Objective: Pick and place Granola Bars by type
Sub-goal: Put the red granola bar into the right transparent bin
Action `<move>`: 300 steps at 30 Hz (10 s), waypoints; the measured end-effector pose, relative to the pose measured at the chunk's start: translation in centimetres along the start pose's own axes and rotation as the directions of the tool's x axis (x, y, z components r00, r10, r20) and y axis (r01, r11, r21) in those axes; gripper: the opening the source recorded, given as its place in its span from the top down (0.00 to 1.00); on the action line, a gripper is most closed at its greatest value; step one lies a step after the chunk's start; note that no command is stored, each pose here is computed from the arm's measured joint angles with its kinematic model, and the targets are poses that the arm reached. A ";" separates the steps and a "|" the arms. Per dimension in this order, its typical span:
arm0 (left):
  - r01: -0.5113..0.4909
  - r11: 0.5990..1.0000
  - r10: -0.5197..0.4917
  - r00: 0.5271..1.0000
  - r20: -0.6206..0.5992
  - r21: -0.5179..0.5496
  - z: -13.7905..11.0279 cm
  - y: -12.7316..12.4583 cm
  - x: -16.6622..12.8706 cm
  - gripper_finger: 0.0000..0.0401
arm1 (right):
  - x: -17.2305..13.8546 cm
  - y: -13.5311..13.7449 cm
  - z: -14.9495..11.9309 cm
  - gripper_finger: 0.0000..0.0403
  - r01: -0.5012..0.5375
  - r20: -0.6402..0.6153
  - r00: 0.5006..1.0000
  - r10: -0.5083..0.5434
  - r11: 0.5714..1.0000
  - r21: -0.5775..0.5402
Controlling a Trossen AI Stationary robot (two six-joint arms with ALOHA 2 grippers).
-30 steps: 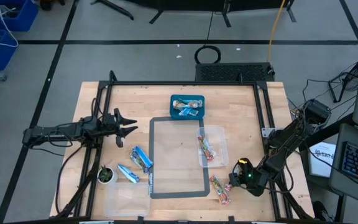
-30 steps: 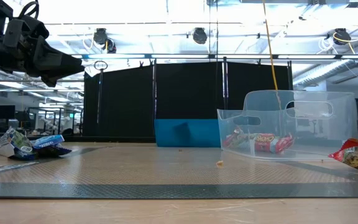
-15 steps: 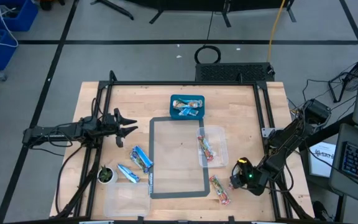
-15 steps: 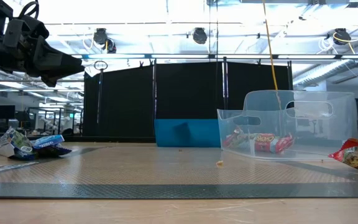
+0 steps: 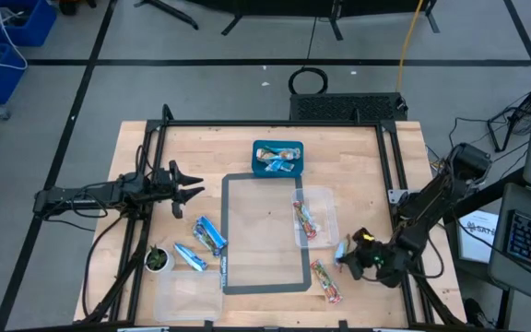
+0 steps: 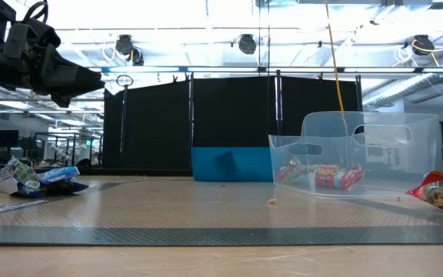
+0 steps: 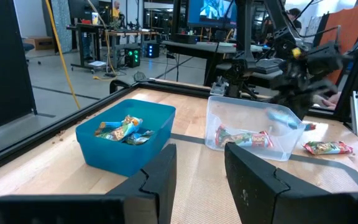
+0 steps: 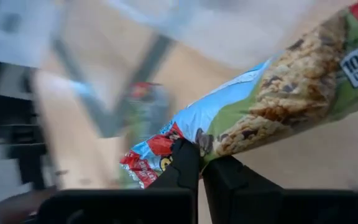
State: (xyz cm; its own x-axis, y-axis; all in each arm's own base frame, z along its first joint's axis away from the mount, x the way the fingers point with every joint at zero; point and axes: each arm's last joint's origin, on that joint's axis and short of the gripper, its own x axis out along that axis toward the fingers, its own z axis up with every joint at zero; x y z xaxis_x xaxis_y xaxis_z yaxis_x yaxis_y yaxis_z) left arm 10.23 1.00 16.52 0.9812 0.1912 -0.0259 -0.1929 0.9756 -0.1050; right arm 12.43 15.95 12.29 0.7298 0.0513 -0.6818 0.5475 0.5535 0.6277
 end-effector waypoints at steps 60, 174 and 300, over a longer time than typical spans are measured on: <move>0.001 1.000 -0.001 1.000 0.000 0.000 0.0 0.0 0.0 0.66 | 0.9 2.0 15.3 1.00 0.036 0.193 0.980 0.054 0.901 -0.431; 0.000 1.000 0.000 1.000 0.000 0.000 0.0 0.0 0.0 0.66 | 5.4 10.0 -1.8 1.00 -0.153 -0.134 0.987 0.084 0.714 -0.683; 0.000 1.000 0.000 1.000 0.000 0.000 0.0 0.0 0.0 0.66 | 0.6 -0.7 2.2 0.98 0.341 -0.341 0.898 -0.279 0.930 0.136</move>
State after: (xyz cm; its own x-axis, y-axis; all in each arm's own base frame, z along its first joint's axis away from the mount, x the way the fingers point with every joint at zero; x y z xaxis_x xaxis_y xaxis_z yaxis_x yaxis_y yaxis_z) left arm 10.23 1.00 16.52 0.9813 0.1909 -0.0260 -0.1926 0.9757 -0.1049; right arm 13.42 13.73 12.27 0.3628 0.1747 -0.9154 0.8138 0.4192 0.4025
